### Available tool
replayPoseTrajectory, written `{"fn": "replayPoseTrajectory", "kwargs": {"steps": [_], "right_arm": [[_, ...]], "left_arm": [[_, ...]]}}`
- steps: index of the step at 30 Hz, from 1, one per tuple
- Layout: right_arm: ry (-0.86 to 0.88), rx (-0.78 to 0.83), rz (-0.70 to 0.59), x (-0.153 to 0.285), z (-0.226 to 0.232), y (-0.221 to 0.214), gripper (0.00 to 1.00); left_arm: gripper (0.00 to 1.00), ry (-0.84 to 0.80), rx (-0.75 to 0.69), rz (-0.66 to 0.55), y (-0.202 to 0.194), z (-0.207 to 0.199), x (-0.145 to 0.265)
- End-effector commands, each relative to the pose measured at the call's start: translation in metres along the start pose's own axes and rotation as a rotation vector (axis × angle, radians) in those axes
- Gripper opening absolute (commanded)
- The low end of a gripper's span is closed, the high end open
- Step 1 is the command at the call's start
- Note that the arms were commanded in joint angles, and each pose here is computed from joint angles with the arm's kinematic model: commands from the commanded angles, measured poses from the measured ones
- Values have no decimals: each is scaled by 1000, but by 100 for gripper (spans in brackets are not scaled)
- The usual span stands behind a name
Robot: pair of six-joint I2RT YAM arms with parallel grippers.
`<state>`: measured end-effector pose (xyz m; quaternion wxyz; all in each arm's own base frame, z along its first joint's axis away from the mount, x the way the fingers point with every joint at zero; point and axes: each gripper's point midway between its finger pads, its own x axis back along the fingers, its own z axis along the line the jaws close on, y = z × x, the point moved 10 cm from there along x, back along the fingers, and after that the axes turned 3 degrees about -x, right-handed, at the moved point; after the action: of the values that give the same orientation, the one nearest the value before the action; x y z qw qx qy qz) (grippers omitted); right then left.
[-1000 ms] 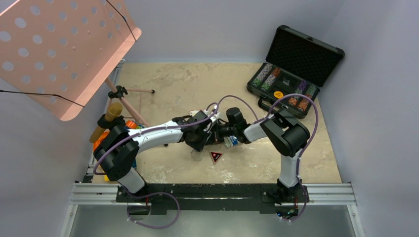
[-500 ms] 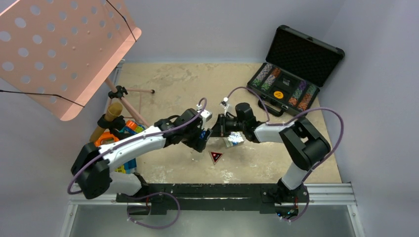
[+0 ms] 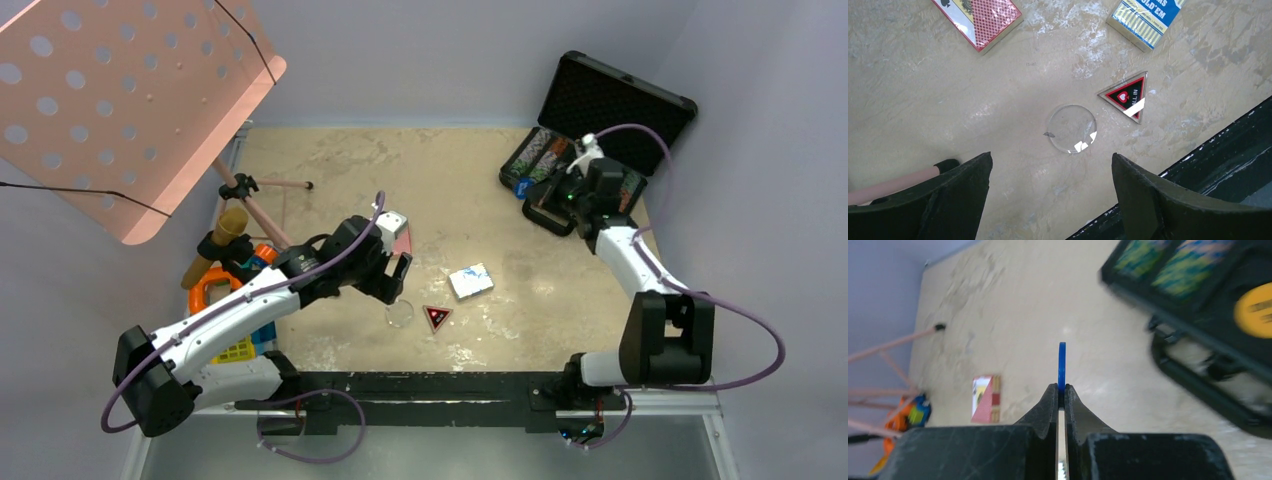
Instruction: Pack up texas hold em set
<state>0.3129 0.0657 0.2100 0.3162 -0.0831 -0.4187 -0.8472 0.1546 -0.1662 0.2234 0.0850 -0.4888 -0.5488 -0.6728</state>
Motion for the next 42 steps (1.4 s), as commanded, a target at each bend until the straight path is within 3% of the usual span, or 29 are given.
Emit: {"fn": "replayPoseTrajectory", "kwargs": {"steps": [1,5,16,42], "right_arm": [[-190,12,-187,17,-29,62,0],[-284,-8,-282,15,-53,101,0],[-387,-60,-275,-24,-111,159,0],[-520,-117,-156,-71,-168,154,0]], "left_arm": [[93,-28,-29,-46,9,0,13],[93,-55,-33,-73,11,-2,20],[92,-79,-34,-94,12,-3,23],[91,-76,-47,-96,12,-2,24]]}}
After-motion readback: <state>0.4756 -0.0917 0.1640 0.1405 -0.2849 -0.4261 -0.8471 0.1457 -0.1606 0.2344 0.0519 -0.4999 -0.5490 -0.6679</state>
